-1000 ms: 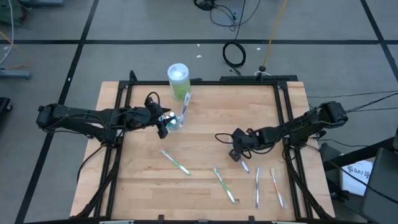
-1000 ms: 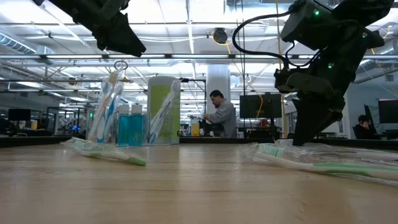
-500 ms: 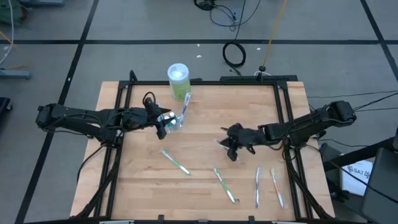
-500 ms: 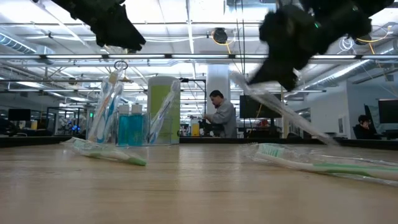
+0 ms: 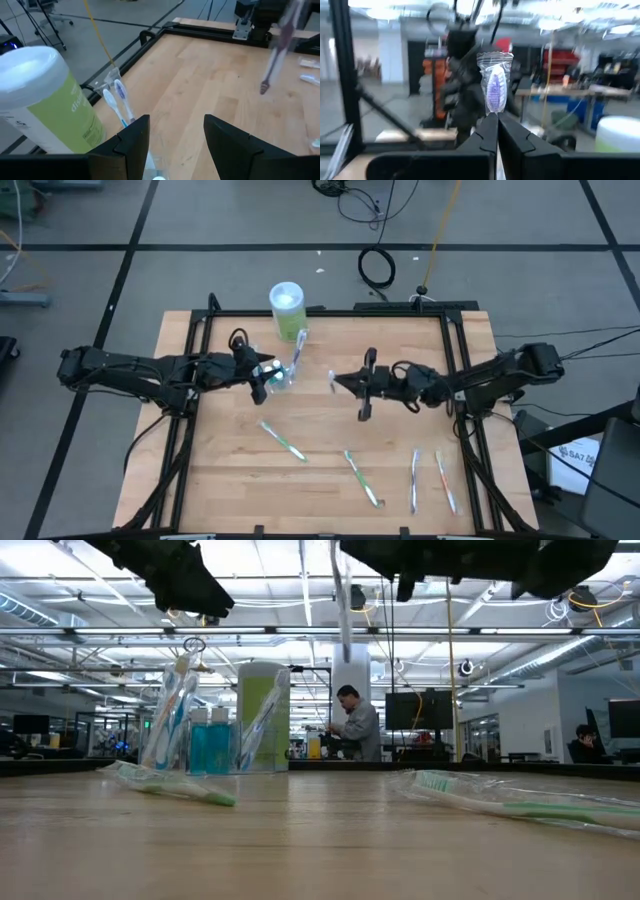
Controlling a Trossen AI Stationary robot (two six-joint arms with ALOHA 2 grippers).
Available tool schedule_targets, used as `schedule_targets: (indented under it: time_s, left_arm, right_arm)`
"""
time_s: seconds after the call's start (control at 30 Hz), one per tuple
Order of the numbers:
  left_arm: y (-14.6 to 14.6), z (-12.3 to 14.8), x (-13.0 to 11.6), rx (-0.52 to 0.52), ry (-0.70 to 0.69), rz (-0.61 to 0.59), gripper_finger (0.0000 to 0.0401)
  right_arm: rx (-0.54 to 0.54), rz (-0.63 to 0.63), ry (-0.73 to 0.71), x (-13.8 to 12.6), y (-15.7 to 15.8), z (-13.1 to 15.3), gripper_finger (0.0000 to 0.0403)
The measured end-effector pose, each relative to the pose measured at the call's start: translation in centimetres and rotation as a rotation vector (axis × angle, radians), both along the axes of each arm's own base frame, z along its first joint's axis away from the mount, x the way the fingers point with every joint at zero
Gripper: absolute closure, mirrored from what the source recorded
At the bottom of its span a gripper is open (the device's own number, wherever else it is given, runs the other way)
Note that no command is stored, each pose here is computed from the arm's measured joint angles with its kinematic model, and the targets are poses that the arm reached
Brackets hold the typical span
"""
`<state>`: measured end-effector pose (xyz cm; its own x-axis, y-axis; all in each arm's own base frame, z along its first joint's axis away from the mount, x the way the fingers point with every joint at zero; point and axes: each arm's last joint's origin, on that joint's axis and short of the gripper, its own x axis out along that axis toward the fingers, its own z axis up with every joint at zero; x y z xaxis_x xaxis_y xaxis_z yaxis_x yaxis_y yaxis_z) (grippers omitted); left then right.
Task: Pick & Place toothbrushing station
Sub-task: Put the top purple toothbrush into the transparent organizer
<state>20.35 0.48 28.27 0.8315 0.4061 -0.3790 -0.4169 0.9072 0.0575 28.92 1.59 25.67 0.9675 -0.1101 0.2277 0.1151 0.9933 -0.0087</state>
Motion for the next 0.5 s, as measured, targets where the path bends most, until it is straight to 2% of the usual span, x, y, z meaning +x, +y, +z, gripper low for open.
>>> schedule_targets:
  time_s: [0.27,0.5]
  left_arm:
    - [0.0,0.3,0.2,0.003,-0.038,-0.002,0.021]
    - [0.0,0.5,0.2,0.027,-0.044,-0.014,0.021]
  right_arm:
    - [-0.012,-0.082,-0.121,1.8,-2.2,-1.8,0.0403]
    - [-0.067,-0.15,-0.168,4.9,-4.1,-1.6,0.0403]
